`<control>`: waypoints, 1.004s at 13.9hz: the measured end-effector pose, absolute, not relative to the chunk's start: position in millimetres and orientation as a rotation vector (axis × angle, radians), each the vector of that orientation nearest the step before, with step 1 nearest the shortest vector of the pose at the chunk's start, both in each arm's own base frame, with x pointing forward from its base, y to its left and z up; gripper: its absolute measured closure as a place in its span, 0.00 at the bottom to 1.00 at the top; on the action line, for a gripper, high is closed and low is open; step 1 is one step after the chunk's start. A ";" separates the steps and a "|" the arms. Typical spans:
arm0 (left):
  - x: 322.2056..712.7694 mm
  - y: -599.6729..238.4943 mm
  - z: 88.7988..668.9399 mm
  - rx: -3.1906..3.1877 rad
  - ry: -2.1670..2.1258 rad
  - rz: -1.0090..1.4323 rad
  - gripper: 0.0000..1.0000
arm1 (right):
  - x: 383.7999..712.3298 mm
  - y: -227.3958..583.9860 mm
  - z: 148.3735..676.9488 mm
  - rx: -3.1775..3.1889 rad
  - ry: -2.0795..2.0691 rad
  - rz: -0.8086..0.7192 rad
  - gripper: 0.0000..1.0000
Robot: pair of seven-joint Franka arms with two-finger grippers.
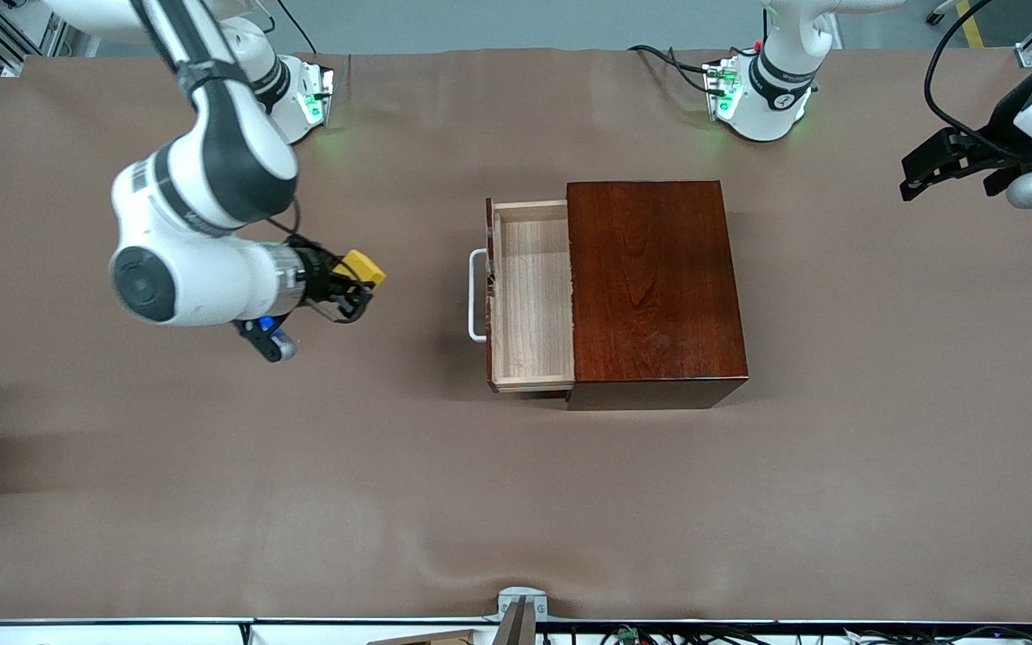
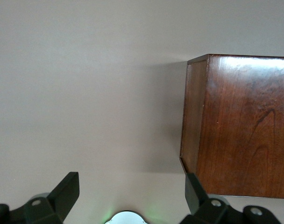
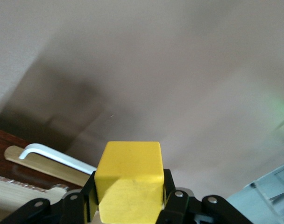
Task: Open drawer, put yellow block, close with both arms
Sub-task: 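Carry the yellow cube with the right gripper over the open drawer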
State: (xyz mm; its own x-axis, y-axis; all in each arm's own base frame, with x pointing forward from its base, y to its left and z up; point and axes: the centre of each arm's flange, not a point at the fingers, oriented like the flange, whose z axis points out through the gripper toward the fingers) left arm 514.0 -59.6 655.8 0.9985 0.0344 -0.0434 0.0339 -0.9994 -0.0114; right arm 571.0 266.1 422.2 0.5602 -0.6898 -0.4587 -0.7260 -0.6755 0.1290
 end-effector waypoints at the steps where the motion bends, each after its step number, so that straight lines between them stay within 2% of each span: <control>1: 514.0 -59.5 655.8 -3.130 -0.054 0.068 0.00 | 566.1 284.4 423.4 -2.690 1.290 0.724 0.44; 6: 514.0 -59.3 655.8 -3.130 -0.054 0.068 0.00 | 536.1 377.9 431.3 -2.516 1.539 0.621 0.44; 14: 514.0 -59.3 655.9 -3.130 -0.054 0.068 0.00 | 525.4 426.6 416.5 -2.311 1.749 0.599 0.44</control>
